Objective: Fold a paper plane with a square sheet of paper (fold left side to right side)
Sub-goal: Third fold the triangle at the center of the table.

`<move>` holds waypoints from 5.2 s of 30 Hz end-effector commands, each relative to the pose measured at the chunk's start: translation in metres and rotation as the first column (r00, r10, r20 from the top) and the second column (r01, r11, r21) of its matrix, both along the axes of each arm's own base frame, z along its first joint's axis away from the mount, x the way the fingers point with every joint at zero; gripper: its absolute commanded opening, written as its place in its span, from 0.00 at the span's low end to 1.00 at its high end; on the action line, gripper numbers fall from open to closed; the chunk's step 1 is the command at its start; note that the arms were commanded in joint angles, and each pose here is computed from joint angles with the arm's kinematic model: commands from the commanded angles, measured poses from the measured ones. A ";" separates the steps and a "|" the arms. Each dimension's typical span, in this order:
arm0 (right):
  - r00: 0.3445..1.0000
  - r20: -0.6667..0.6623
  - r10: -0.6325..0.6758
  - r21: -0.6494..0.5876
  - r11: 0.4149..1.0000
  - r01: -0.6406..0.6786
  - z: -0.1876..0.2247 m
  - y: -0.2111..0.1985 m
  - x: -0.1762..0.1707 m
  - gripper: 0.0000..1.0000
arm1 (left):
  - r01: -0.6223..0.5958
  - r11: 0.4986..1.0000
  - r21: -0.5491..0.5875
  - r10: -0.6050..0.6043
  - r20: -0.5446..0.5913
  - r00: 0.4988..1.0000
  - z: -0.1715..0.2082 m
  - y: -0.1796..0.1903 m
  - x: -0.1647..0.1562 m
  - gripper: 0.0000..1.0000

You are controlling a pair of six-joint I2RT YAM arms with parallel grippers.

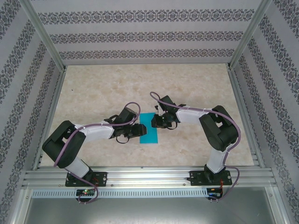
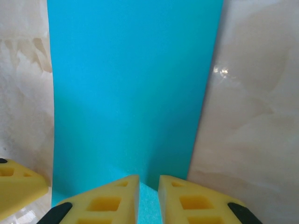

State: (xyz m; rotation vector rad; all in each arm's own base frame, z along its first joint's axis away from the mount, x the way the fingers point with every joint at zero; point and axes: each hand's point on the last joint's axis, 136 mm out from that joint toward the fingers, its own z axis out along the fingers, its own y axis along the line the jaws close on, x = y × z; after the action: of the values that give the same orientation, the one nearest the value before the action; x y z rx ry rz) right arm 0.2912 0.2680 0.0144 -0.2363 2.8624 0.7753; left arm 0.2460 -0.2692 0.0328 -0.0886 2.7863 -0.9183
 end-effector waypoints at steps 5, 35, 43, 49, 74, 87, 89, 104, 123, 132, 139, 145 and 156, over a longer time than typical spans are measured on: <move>1.000 -0.030 -0.009 -0.061 0.998 0.008 -0.014 -0.013 -0.002 0.20 | 0.012 1.000 -0.023 -0.012 0.006 1.000 0.000 -0.012 0.001 0.53; 0.999 -0.034 -0.007 -0.050 0.999 0.005 -0.016 -0.010 -0.001 0.20 | -0.002 0.996 -0.089 0.005 0.034 0.999 0.018 -0.021 0.000 0.47; 0.999 -0.034 -0.005 -0.050 0.999 0.003 -0.016 -0.010 -0.002 0.20 | -0.020 0.999 -0.041 0.021 0.034 0.999 0.008 -0.016 0.004 0.54; 0.999 -0.035 -0.003 -0.050 0.999 0.002 -0.016 -0.011 -0.002 0.20 | -0.008 0.999 -0.051 0.011 0.058 0.998 0.012 -0.026 0.015 0.54; 0.999 -0.037 0.000 -0.052 0.999 -0.002 -0.017 -0.012 -0.002 0.20 | 0.012 0.999 -0.039 -0.007 0.122 0.993 0.035 -0.026 0.026 0.53; 0.999 -0.041 0.000 -0.049 0.999 -0.002 -0.016 -0.012 -0.003 0.20 | 0.037 0.997 -0.066 -0.028 0.121 0.992 0.032 -0.031 0.043 0.53; 0.999 -0.041 0.000 -0.049 0.999 -0.002 -0.016 -0.011 -0.003 0.20 | 0.035 0.997 -0.066 -0.027 0.118 0.993 0.031 -0.031 0.045 0.53; 1.000 -0.025 0.011 -0.038 0.999 -0.012 -0.012 -0.009 -0.001 0.21 | -0.017 1.000 0.001 0.016 0.064 0.998 0.004 -0.019 0.043 0.36; 1.000 -0.027 0.015 -0.035 0.999 -0.016 -0.013 -0.009 -0.001 0.21 | -0.058 0.998 0.018 0.057 0.064 0.996 0.001 -0.009 0.057 0.35; 1.000 0.013 0.027 -0.021 0.999 -0.027 -0.004 -0.006 0.003 0.22 | -0.067 0.998 0.012 0.067 0.055 0.996 0.000 -0.009 0.058 0.14; 0.989 0.147 0.030 -0.016 0.999 -0.028 0.031 -0.012 0.013 0.36 | -0.090 0.996 -0.003 0.090 0.051 0.995 0.001 -0.008 0.057 0.08; 0.961 0.271 0.054 -0.009 0.999 -0.053 0.058 -0.019 -0.006 0.43 | -0.097 0.995 -0.020 0.098 0.050 0.994 0.007 -0.010 0.057 0.08; 0.781 0.561 0.274 -0.142 0.962 -0.235 0.083 0.003 -0.082 0.54 | -0.086 0.995 -0.047 0.087 0.033 0.996 0.008 -0.016 0.056 0.08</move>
State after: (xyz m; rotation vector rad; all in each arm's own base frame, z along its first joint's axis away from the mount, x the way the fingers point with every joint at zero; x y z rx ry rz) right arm 0.2064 0.2648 0.0851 -0.6788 2.4309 0.6235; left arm 0.2947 -0.2791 0.0285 -0.1950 2.7504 -0.8915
